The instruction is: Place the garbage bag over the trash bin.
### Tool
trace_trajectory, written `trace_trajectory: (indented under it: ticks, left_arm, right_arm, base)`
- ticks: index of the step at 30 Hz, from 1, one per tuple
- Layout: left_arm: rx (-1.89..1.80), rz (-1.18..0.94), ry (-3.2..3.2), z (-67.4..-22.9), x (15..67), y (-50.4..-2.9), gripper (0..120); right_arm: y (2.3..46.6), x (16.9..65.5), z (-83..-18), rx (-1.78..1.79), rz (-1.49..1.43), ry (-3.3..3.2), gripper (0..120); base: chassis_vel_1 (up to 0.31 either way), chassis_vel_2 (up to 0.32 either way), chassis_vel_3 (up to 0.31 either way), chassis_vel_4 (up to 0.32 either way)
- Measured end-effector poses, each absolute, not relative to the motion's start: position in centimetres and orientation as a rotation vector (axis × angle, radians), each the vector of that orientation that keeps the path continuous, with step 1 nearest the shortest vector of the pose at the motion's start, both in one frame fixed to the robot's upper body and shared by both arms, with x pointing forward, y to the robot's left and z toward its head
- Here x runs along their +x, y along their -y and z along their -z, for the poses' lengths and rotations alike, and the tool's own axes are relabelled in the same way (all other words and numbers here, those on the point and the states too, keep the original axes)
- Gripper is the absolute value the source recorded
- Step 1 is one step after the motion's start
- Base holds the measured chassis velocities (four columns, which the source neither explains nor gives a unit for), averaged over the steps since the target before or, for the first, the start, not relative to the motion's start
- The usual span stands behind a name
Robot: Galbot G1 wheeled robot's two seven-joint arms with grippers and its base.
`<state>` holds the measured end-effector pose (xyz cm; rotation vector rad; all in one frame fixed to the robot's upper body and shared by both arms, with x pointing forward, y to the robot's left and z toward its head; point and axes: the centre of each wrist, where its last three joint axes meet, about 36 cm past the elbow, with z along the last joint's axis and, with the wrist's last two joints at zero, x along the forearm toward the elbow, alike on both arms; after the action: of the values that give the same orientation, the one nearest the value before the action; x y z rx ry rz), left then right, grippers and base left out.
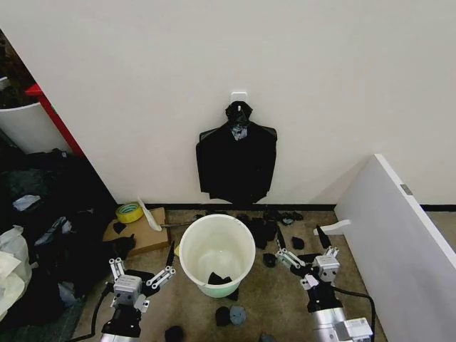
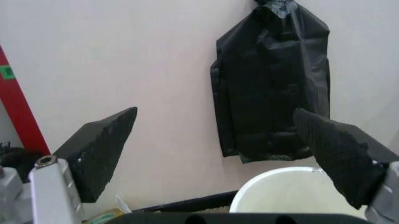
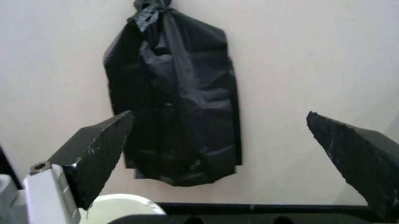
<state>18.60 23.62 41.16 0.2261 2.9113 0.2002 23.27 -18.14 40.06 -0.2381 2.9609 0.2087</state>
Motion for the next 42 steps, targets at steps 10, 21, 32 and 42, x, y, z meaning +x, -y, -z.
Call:
trace_trajectory:
  ticks: [10, 21, 32, 42]
  left_arm:
    - [0.271, -0.189, -2.900, -40.6, 19.7, -24.0, 99]
    - [0.239, -0.212, -2.921, -39.4, 18.5, -23.6, 99]
    - [0.186, -0.207, -2.920, -39.1, 18.2, -22.6, 99]
    - [0.165, -0.194, -2.934, -39.2, 17.6, -22.7, 98]
  right_arm:
    - [17.2, 27.7, -41.9, -0.363, -0.546, -2.914, 100]
    - [14.8, 36.7, -45.3, -0.659, -1.041, -2.762, 100]
    - [11.6, 44.7, -49.1, -0.768, -1.427, -2.595, 100]
    - [9.8, 48.7, -48.6, -0.717, -1.499, -2.604, 98]
  base:
    - [0.000, 0.000, 0.000, 0.000]
    - [0.000, 0.000, 0.000, 0.000]
    - [0.000, 0.000, 0.000, 0.000]
    - [0.000, 0.000, 0.000, 0.000]
